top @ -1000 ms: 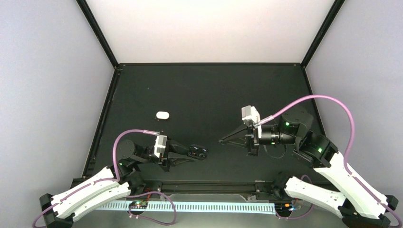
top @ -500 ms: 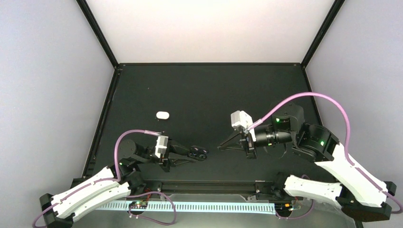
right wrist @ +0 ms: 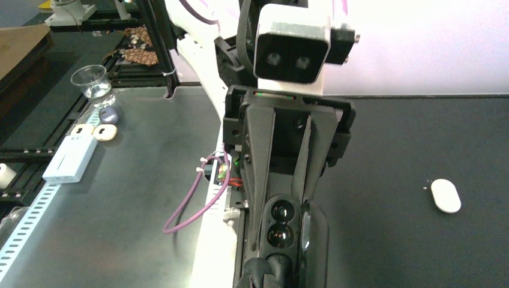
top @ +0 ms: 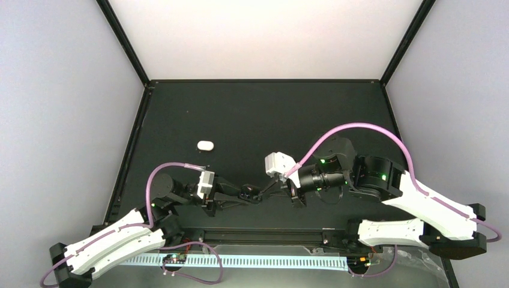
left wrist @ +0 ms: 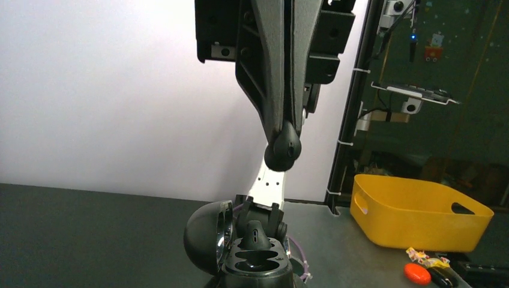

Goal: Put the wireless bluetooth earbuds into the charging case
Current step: Place the earbud in the charging case.

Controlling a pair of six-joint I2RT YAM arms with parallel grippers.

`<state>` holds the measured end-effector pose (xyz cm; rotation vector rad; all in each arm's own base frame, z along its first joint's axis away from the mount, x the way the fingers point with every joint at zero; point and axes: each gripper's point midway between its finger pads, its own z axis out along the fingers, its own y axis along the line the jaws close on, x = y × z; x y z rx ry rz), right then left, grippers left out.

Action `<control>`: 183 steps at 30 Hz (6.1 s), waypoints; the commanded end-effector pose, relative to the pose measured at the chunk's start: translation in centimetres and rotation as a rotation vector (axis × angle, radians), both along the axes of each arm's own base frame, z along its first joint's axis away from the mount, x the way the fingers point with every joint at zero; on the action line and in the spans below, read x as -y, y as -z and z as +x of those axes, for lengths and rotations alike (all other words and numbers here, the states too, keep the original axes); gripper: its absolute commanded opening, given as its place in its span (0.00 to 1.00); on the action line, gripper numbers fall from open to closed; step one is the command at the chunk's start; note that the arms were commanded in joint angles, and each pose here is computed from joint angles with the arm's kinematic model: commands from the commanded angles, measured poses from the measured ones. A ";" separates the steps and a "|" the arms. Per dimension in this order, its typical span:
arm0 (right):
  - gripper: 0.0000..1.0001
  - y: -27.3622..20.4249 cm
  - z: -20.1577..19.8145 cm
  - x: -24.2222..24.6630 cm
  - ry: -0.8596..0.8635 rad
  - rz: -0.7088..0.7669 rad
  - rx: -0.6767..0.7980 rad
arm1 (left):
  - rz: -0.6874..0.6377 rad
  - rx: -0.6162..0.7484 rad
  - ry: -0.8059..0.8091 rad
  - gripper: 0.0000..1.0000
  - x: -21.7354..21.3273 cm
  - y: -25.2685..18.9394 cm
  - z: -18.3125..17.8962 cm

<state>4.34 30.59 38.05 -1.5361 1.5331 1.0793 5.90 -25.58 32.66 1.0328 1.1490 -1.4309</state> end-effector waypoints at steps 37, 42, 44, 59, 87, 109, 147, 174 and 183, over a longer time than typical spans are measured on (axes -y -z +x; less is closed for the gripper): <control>0.01 0.6 0.8 -3.0 0.045 -0.025 0.059 | -0.009 0.037 0.001 0.02 -0.2 -1.1 -0.4; 0.01 0.8 0.8 -3.1 0.047 -0.032 0.060 | -0.008 0.036 0.000 0.02 -0.2 -1.0 -0.3; 0.01 0.9 0.8 -3.1 0.051 -0.037 0.062 | -0.008 0.038 0.000 0.02 -0.2 -1.1 -0.3; 0.01 1.2 0.9 -3.4 0.058 -0.048 0.072 | -0.008 0.035 -0.003 0.02 -0.2 -1.0 -0.3; 0.01 1.7 1.3 -3.7 0.084 -0.086 0.105 | 0.008 0.030 -0.027 0.02 0.0 -0.6 0.2; 0.01 1.8 1.6 -3.8 0.096 -0.098 0.114 | 0.016 0.027 -0.025 0.01 0.1 -0.3 0.3; 0.01 3.1 1.3 -4.7 0.080 -0.131 0.114 | 0.011 0.025 -0.025 0.02 0.0 -0.3 0.2; 0.12 3.2 1.4 -4.8 0.092 -0.139 0.121 | 0.006 0.027 -0.023 0.02 -0.1 -0.4 0.1; 0.16 2.9 1.5 -4.6 0.100 -0.130 0.123 | 0.008 0.024 -0.023 0.02 -0.1 -0.3 0.2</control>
